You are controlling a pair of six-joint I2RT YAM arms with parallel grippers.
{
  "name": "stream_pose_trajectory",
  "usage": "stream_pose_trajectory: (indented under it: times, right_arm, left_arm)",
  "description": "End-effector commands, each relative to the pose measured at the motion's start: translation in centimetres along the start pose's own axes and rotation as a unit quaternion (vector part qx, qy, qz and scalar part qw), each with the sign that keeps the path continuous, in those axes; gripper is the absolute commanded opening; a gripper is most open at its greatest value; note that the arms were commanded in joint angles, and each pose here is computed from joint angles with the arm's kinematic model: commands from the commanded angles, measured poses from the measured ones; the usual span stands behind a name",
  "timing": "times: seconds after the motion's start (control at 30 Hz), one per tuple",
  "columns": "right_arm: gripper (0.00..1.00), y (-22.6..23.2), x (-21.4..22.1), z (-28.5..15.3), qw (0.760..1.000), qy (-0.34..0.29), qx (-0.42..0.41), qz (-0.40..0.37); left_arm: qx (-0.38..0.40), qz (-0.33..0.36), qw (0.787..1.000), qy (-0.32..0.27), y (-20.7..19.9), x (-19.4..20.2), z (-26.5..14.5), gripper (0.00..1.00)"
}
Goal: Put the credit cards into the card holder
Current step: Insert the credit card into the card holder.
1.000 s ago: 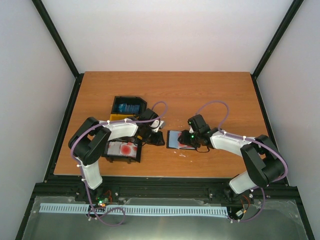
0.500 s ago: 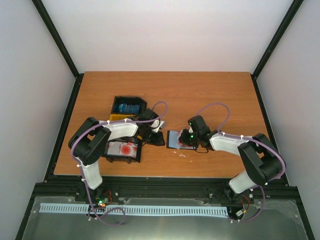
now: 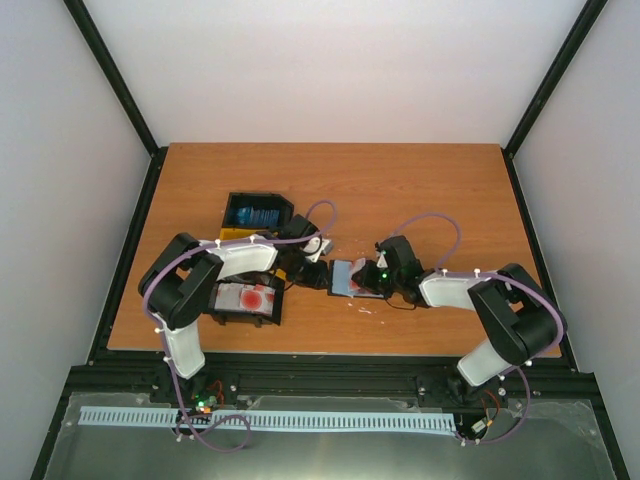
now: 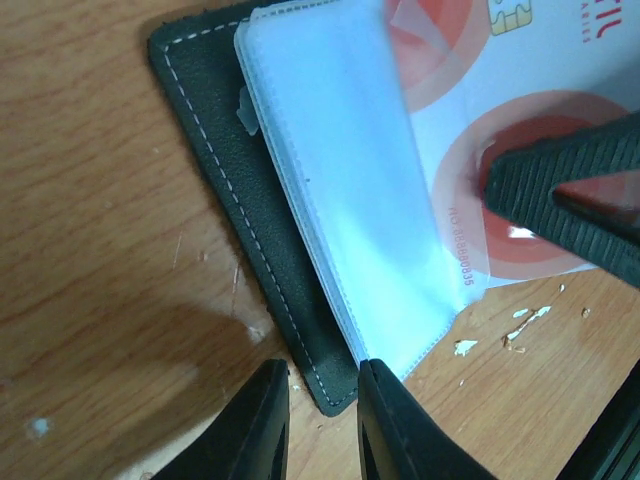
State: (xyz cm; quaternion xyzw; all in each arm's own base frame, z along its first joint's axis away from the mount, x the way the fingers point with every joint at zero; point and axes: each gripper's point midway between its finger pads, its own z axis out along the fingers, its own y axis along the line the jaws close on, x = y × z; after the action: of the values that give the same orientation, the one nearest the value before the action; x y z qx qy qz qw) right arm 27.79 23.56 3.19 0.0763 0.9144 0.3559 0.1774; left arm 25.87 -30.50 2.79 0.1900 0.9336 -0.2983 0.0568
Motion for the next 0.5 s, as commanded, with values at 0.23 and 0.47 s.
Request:
stream_pose_trajectory:
  times: [0.23, 0.47]
  right_arm:
    - [0.44, -1.7, -0.1, -1.5, 0.997, -0.007, 0.069, -0.015]
    - [0.55, -1.9, -0.4, -2.1, 0.995, -0.003, 0.094, -0.015]
  left_arm:
    - [-0.017, 0.014, 1.0, -0.005, -0.1, -0.8, -0.2, 0.21]
    - [-0.022, 0.017, 1.0, -0.007, -0.1, -1.1, -0.3, 0.21]
